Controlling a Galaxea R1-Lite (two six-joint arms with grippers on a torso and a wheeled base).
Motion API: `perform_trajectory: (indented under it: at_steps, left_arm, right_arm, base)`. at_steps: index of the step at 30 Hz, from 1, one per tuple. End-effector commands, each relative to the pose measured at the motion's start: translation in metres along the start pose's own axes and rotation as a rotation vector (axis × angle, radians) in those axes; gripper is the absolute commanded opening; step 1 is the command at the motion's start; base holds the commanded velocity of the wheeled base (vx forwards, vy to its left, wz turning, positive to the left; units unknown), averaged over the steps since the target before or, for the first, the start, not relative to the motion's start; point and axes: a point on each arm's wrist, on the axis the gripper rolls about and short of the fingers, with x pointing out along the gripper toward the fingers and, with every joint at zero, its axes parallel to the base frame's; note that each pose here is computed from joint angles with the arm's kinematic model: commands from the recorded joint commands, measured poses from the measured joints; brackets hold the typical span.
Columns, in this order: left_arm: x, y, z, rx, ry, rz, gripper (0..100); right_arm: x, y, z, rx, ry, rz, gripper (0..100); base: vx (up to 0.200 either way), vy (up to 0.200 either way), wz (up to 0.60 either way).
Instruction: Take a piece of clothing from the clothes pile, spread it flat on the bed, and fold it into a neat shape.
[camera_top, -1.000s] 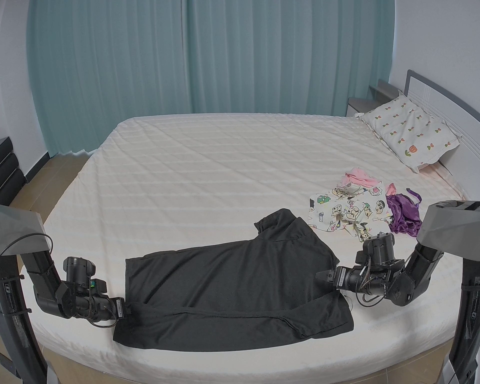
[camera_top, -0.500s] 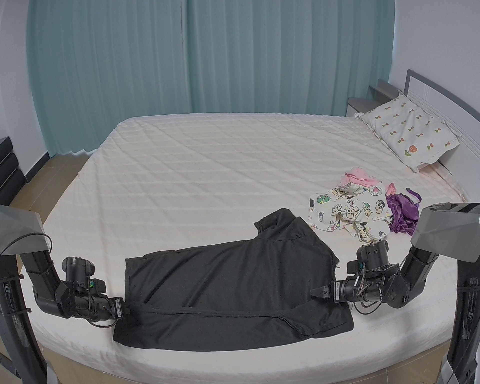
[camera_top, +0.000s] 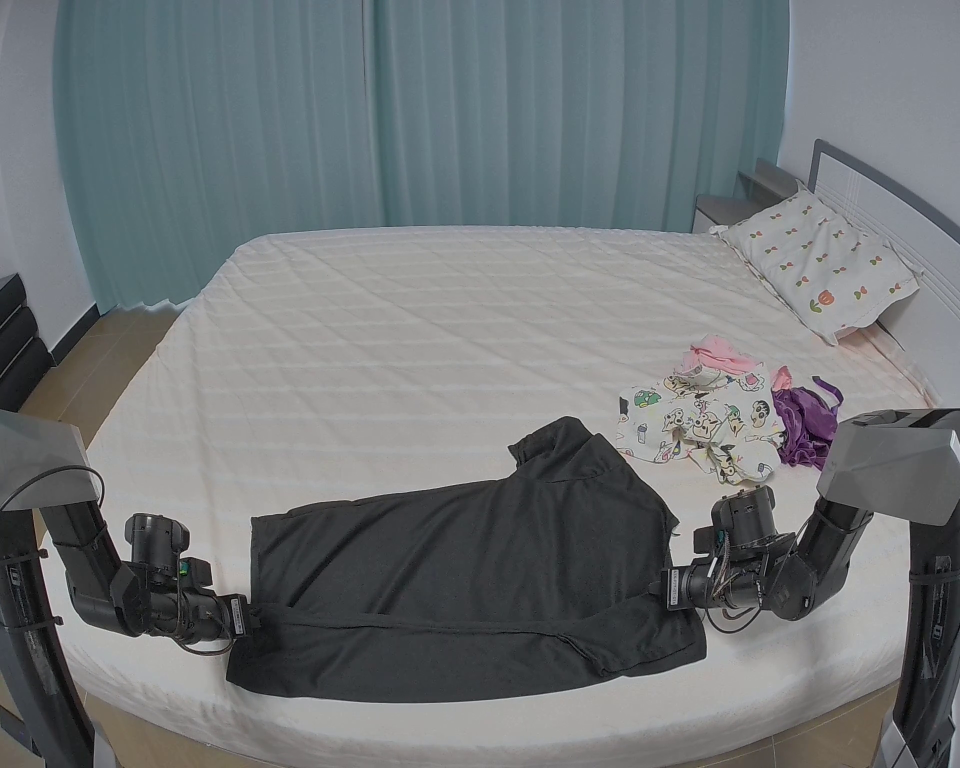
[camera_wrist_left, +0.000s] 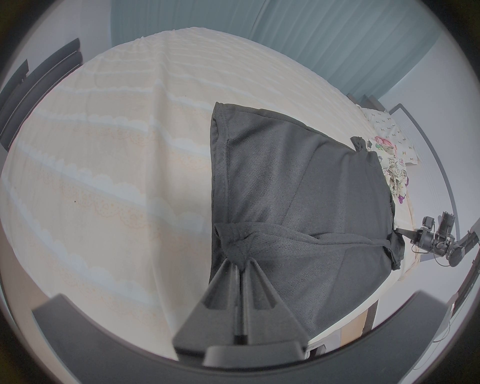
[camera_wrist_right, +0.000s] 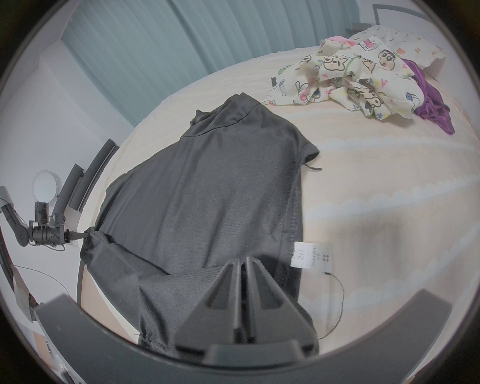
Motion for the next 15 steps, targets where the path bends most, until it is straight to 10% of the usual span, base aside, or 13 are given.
perform_trajectory:
  at_steps: [1,15]
  left_arm:
    - [0.0,0.0,0.0,-0.001,0.002,0.004,0]
    - [0.0,0.0,0.0,-0.001,0.001,0.004,0]
  right_arm:
    - [-0.003,-0.002,0.003,0.012,-0.015,-0.003,0]
    - [-0.015,-0.008,0.006,0.092,-0.02,0.036,0]
  base:
    - [0.0,0.0,0.0]
    - [0.0,0.0,0.0]
